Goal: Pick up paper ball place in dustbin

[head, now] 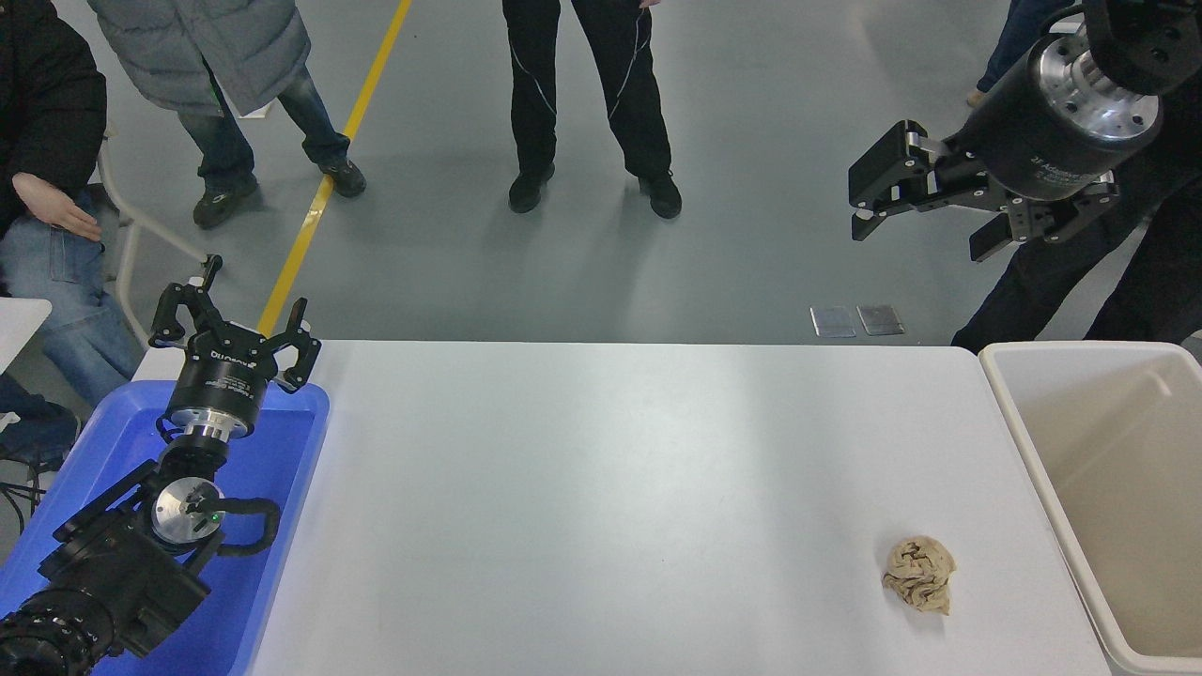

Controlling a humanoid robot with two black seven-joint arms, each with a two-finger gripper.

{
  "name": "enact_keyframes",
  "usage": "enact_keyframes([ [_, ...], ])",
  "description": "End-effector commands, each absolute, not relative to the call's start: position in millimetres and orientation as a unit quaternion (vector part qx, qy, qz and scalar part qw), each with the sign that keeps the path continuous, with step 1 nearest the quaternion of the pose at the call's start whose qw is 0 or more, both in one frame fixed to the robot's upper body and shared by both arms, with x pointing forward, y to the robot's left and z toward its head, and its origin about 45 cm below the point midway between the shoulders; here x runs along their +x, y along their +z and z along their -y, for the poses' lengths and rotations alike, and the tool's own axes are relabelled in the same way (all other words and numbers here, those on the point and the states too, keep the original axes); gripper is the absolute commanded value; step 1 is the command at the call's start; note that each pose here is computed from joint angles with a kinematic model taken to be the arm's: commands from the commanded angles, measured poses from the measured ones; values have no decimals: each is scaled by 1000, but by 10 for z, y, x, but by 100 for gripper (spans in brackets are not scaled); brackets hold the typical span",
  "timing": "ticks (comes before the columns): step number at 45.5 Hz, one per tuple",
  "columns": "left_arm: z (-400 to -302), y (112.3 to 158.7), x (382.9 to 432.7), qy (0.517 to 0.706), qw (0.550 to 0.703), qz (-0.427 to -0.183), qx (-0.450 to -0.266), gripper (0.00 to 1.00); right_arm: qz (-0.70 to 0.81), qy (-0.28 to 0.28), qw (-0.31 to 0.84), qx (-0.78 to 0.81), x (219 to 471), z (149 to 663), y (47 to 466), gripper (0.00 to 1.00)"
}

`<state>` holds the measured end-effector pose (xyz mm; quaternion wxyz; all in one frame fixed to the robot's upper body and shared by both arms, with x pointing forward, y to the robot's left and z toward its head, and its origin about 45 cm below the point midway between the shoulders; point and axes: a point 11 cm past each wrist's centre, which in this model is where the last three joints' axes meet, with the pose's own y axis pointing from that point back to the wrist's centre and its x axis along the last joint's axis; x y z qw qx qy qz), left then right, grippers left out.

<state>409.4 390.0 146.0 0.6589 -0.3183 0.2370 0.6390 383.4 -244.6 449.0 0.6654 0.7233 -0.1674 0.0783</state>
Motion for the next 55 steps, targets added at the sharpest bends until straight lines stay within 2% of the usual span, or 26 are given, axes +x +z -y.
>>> enact_keyframes([
  [1, -3902, 1459, 4094, 639, 659, -237, -318, 98, 171, 75, 664, 724, 3833, 2482, 4491, 100],
  [18, -3907, 1456, 4089, 640, 658, -237, -319, 98, 184, 55, 661, 725, 3823, 2657, 4441, 100],
  [22, -3909, 1455, 4089, 641, 657, -237, -319, 98, 184, 58, 647, 737, 3834, 2553, 4470, 100],
  [32, -3908, 1455, 4089, 641, 657, -237, -319, 98, 212, 11, 598, 773, 3845, 2478, 4400, 100],
  [44, -3909, 1455, 4089, 641, 657, -237, -319, 98, 225, -24, 625, 747, 3808, 2815, 4214, 100],
  [47, -3906, 1457, 4091, 640, 657, -237, -320, 98, 216, -37, 631, 744, 3792, 2846, 4086, 100],
  [51, -3904, 1457, 4091, 640, 658, -237, -319, 98, 167, -79, 659, 729, 3686, 2942, 3556, 100],
  [55, -3908, 1455, 4089, 641, 657, -237, -319, 98, 107, -71, 690, 712, 3612, 2949, 3256, 100],
])
